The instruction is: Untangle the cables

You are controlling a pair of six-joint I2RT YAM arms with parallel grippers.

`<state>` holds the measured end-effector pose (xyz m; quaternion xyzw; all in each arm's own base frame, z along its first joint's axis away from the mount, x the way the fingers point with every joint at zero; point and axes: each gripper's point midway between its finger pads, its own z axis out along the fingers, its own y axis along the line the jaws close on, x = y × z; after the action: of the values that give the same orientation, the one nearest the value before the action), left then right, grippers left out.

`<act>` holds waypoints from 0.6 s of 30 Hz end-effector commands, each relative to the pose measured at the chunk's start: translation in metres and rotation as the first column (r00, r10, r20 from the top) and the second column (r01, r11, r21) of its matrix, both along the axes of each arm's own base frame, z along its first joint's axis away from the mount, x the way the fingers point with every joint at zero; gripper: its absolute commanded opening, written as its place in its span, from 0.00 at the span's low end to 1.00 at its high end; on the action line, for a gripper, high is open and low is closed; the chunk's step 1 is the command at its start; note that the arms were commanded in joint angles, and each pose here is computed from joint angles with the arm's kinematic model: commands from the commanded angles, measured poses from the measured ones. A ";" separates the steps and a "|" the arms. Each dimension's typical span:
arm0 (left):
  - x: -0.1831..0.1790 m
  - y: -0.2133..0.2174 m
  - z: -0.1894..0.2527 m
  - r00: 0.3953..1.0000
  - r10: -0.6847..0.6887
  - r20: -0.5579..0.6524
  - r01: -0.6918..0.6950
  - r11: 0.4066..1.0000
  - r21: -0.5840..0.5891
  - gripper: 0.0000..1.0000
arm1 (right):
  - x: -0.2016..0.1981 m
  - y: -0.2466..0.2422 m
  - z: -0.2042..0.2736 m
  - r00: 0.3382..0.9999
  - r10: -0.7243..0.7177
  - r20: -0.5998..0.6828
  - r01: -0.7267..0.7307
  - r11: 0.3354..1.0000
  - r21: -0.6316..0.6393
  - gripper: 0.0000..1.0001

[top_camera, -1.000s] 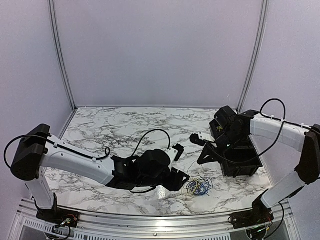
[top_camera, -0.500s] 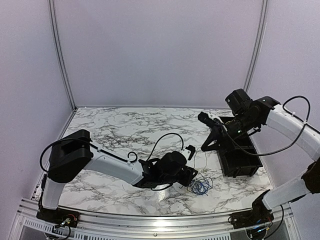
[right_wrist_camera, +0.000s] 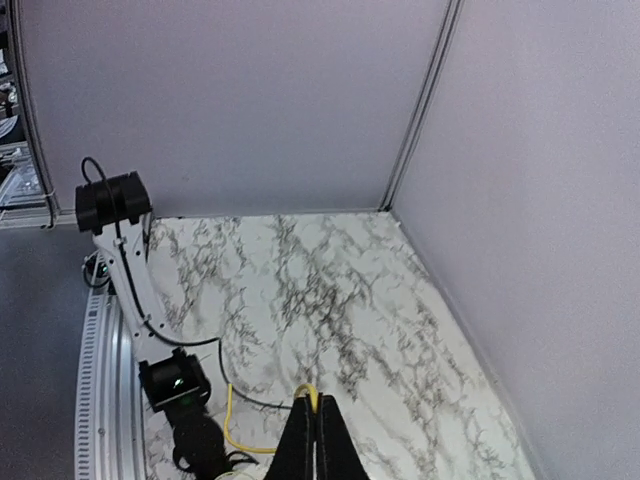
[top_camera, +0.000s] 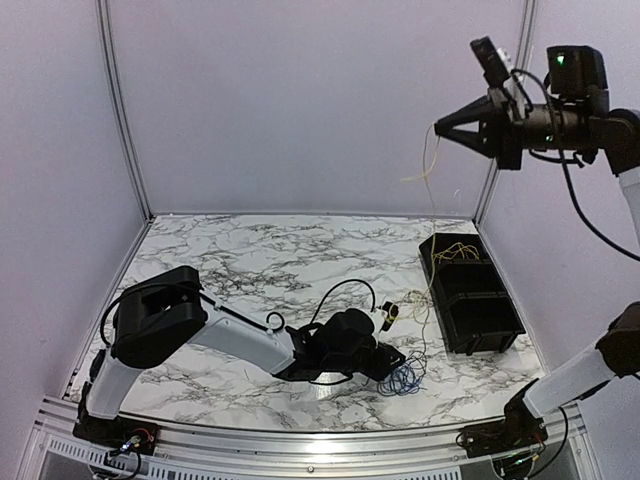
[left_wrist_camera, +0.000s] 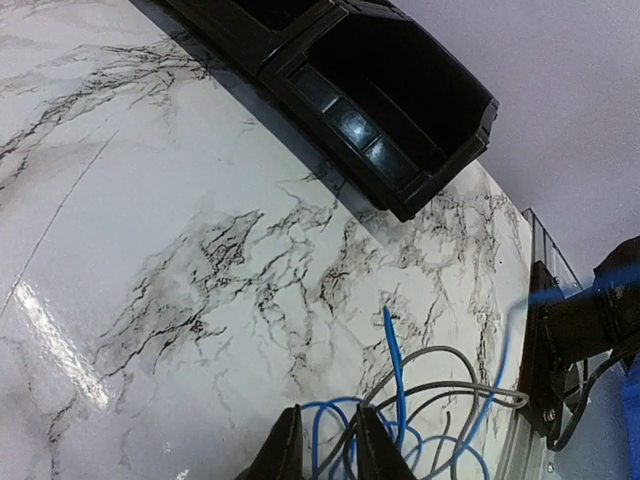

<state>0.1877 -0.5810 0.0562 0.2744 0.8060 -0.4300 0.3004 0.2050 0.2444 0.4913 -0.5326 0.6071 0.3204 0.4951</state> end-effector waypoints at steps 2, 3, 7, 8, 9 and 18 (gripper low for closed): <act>-0.009 0.008 -0.033 0.998 -0.015 -0.062 0.018 0.998 0.057 0.21 | 0.012 -0.016 0.104 0.955 -0.162 0.248 0.114 0.974 0.198 0.00; -0.009 0.009 -0.033 0.998 -0.014 -0.063 0.018 0.998 0.058 0.21 | 0.013 -0.022 0.122 0.933 -0.207 0.295 0.136 0.960 0.243 0.00; -0.010 0.013 -0.034 0.998 -0.011 -0.068 0.016 0.998 0.063 0.21 | 0.013 -0.039 0.169 0.850 -0.332 0.408 0.173 0.909 0.380 0.00; -0.010 0.015 -0.035 0.998 -0.010 -0.068 0.014 0.998 0.066 0.21 | 0.012 -0.043 0.178 0.837 -0.354 0.418 0.175 0.896 0.408 0.00; -0.010 0.016 -0.035 0.998 -0.008 -0.070 0.013 0.998 0.068 0.20 | 0.011 -0.046 0.187 0.824 -0.370 0.428 0.172 0.884 0.434 0.00; -0.009 0.034 -0.030 0.999 0.005 -0.052 -0.001 0.996 0.088 0.17 | 0.006 -0.053 0.218 0.765 -0.411 0.496 0.130 0.853 0.506 0.00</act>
<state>0.1781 -0.5650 0.0253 0.2714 0.8247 -0.4184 0.2668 0.2100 0.1974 0.7012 -0.3982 0.4162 0.1970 0.7934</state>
